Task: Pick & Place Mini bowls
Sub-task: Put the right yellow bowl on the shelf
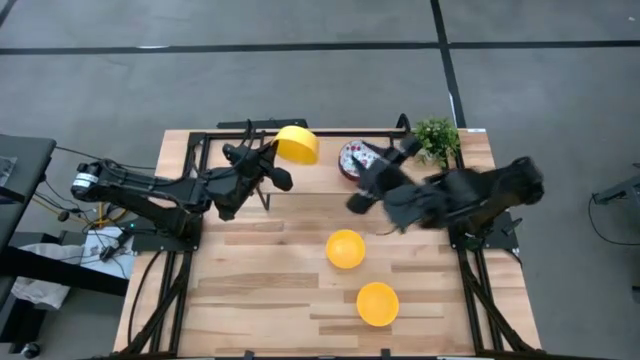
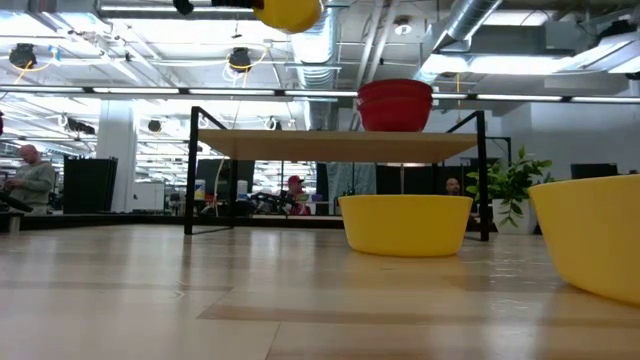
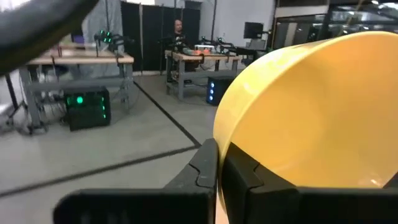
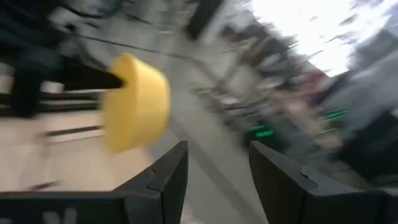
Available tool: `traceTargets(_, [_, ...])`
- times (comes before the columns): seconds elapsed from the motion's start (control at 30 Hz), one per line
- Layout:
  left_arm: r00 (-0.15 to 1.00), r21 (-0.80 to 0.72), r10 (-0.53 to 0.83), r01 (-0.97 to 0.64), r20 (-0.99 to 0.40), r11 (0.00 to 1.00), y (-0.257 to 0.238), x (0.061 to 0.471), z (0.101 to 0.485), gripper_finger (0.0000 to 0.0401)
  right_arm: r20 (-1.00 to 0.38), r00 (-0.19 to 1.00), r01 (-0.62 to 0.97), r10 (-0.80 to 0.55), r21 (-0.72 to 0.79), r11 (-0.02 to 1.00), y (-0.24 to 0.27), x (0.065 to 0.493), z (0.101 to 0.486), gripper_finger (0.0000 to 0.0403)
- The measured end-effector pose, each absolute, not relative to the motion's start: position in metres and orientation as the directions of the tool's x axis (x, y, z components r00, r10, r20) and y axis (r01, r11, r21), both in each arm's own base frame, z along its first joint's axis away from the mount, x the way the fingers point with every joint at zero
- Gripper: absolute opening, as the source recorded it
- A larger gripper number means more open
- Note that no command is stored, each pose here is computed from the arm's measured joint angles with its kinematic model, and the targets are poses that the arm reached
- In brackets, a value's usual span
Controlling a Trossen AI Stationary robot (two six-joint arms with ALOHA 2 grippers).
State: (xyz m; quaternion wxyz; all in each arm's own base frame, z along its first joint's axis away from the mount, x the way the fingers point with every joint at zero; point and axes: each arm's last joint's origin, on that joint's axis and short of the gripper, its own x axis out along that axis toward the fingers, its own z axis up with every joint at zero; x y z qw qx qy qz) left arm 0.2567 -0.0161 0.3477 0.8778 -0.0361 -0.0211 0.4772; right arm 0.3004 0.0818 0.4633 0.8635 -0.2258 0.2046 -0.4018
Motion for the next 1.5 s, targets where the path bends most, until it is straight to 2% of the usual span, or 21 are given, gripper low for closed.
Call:
traceTargets(0.13, [0.553, -0.156, 0.833, -0.825, -0.022, 0.544, -0.013, 0.257, 0.343, 0.0005, -0.338, 0.669, 0.538, -0.661, -0.394, 0.746, 0.070, 0.269, 0.467, 0.0155])
traceTargets(0.27, [0.608, -0.244, 0.791, -0.779, -0.067, 0.578, -0.007, 0.259, 0.337, 0.0004, -0.442, 0.671, 0.500, -0.595, -0.322, 0.804, 0.063, 0.251, 0.465, 0.0153])
traceTargets(0.57, [0.704, -0.449, 0.657, -0.696, -0.271, 0.560, 0.020, 0.260, 0.317, 0.0004, -0.523, 0.647, 0.430, -0.555, -0.351, 0.832, 0.063, 0.242, 0.459, 0.0148])
traceTargets(0.77, [0.711, -0.522, 0.557, -0.698, -0.429, 0.490, 0.045, 0.254, 0.326, 0.0004, -0.536, 0.643, 0.407, -0.547, -0.367, 0.837, 0.066, 0.239, 0.458, 0.0141])
traceTargets(0.9, [0.722, -0.558, 0.498, -0.689, -0.479, 0.462, 0.062, 0.248, 0.340, 0.0003, -0.542, 0.639, 0.396, -0.546, -0.377, 0.837, 0.067, 0.238, 0.457, 0.0136])
traceTargets(1.1, [0.674, -0.540, 0.487, -0.737, -0.555, 0.406, 0.077, 0.235, 0.355, 0.0003, -0.546, 0.633, 0.392, -0.548, -0.385, 0.836, 0.067, 0.237, 0.456, 0.0132])
traceTargets(1.27, [0.682, -0.558, 0.477, -0.730, -0.554, 0.395, 0.077, 0.232, 0.367, 0.0003, -0.542, 0.630, 0.384, -0.556, -0.405, 0.830, 0.067, 0.238, 0.455, 0.0133])
traceTargets(1.37, [0.669, -0.545, 0.467, -0.743, -0.578, 0.388, 0.077, 0.232, 0.372, 0.0003, -0.547, 0.614, 0.355, -0.569, -0.452, 0.818, 0.065, 0.236, 0.446, 0.0130])
traceTargets(1.5, [0.644, -0.518, 0.440, -0.765, -0.626, 0.383, 0.078, 0.240, 0.375, 0.0003, -0.531, 0.630, 0.383, -0.566, -0.422, 0.822, 0.058, 0.226, 0.432, 0.0122])
